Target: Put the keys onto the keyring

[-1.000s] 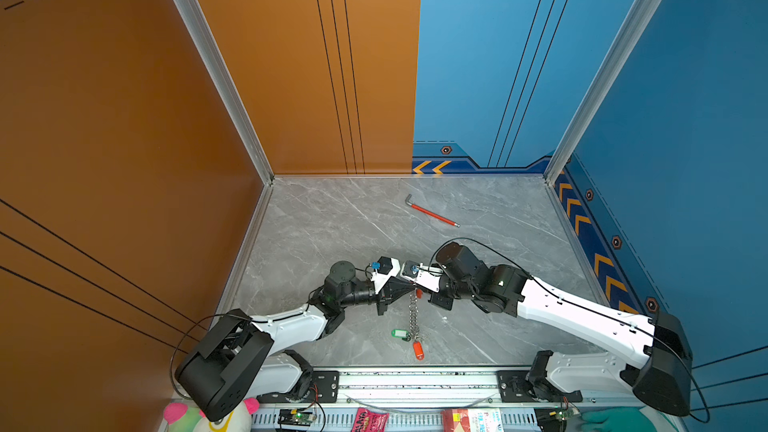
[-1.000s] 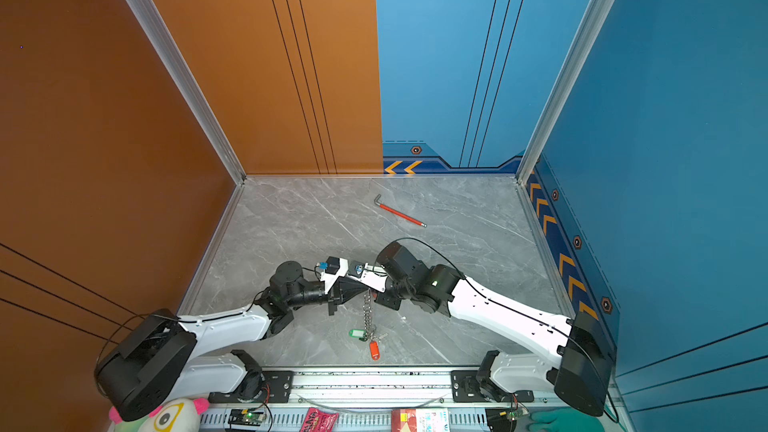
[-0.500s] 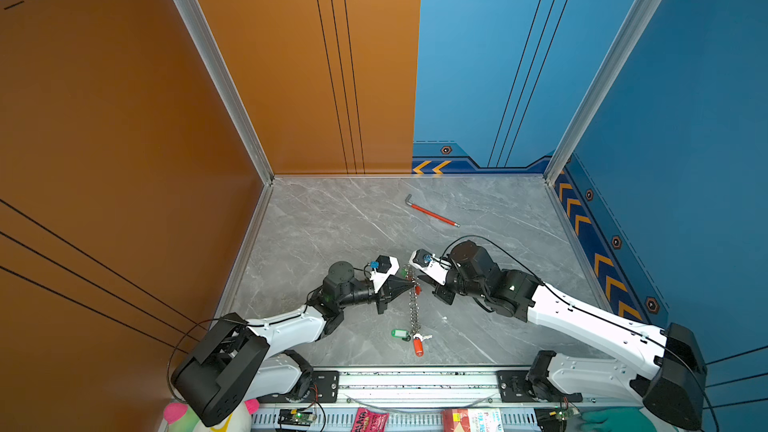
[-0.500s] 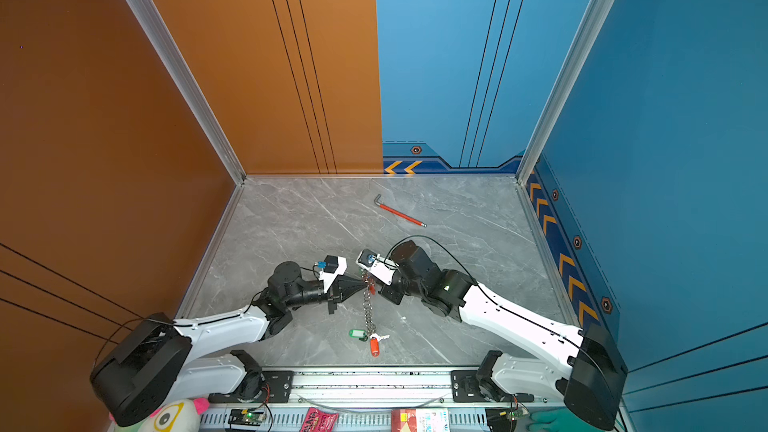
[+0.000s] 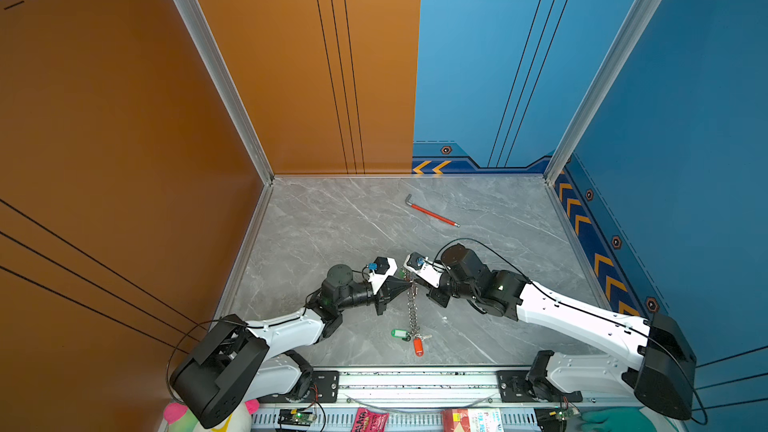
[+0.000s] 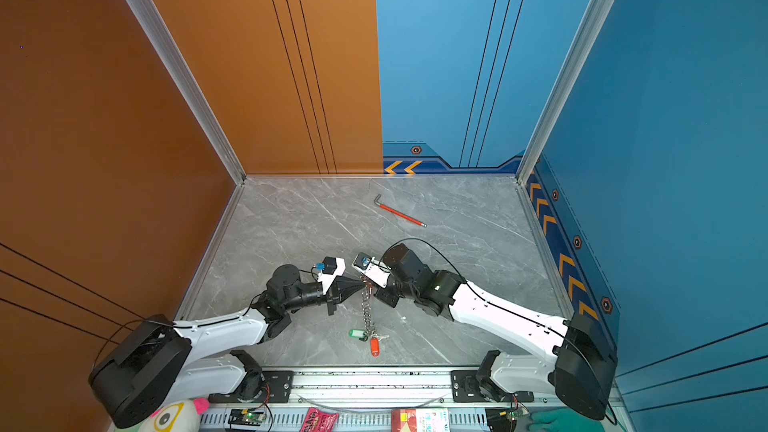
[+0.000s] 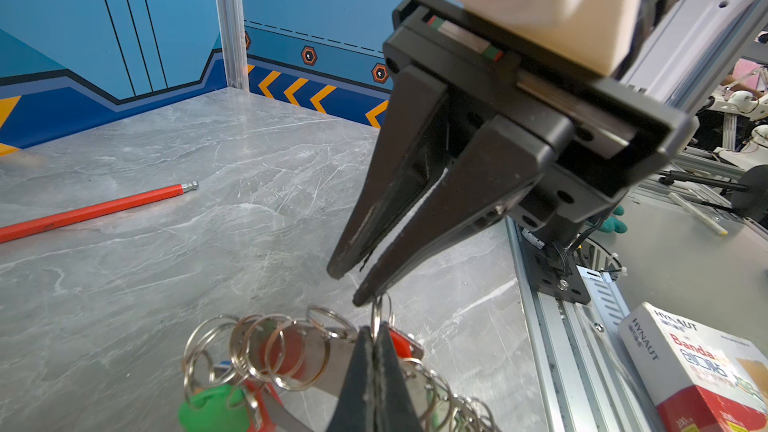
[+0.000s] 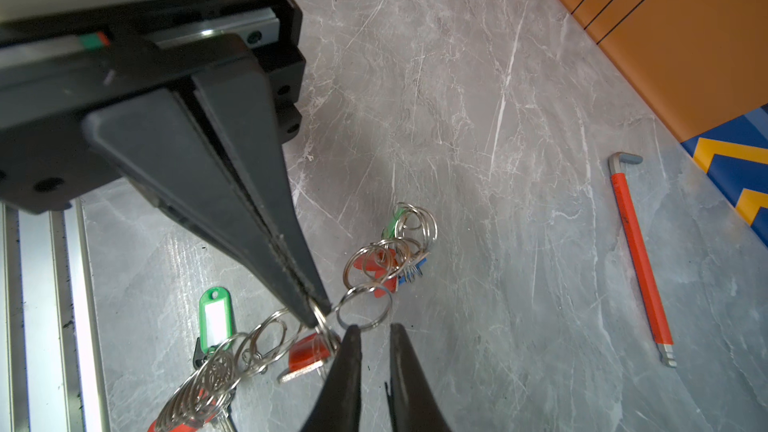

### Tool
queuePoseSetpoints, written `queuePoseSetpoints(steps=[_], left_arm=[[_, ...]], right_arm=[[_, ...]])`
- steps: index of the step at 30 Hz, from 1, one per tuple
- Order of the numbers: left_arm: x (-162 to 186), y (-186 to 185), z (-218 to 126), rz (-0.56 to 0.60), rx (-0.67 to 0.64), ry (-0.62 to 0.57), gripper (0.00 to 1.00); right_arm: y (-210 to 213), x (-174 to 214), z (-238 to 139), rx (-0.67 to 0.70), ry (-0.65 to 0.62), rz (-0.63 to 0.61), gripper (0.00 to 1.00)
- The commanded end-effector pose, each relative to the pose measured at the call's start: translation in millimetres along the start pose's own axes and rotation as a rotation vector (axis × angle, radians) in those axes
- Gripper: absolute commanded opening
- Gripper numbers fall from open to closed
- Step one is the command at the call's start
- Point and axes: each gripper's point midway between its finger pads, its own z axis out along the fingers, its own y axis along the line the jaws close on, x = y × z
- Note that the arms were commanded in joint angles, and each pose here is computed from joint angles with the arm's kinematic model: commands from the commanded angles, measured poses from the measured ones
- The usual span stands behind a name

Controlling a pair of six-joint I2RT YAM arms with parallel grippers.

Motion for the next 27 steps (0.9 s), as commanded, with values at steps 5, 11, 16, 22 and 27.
queuePoseSetpoints(steps=[5, 11, 16, 22, 27], left_arm=[[-27, 11, -7, 0.049, -0.074, -0.1, 0.0], [-27, 13, -8, 0.048, -0.085, -0.103, 0.0], [-27, 12, -8, 0.044, -0.082, -0.102, 0.0], [-28, 13, -8, 0.044, -0.087, -0.105, 0.0], [-29, 13, -9, 0.044, -0.09, -0.108, 0.0]], right_arm=[[-3, 8, 9, 0.061, 0.032, 0.026, 0.16], [-2, 0, 0, 0.071, 0.008, 0.019, 0.17], [2, 6, 10, 0.101, 0.036, -0.006, 0.18], [7, 15, 25, 0.124, 0.076, -0.033, 0.17], [5, 19, 27, 0.144, 0.09, -0.043, 0.17]])
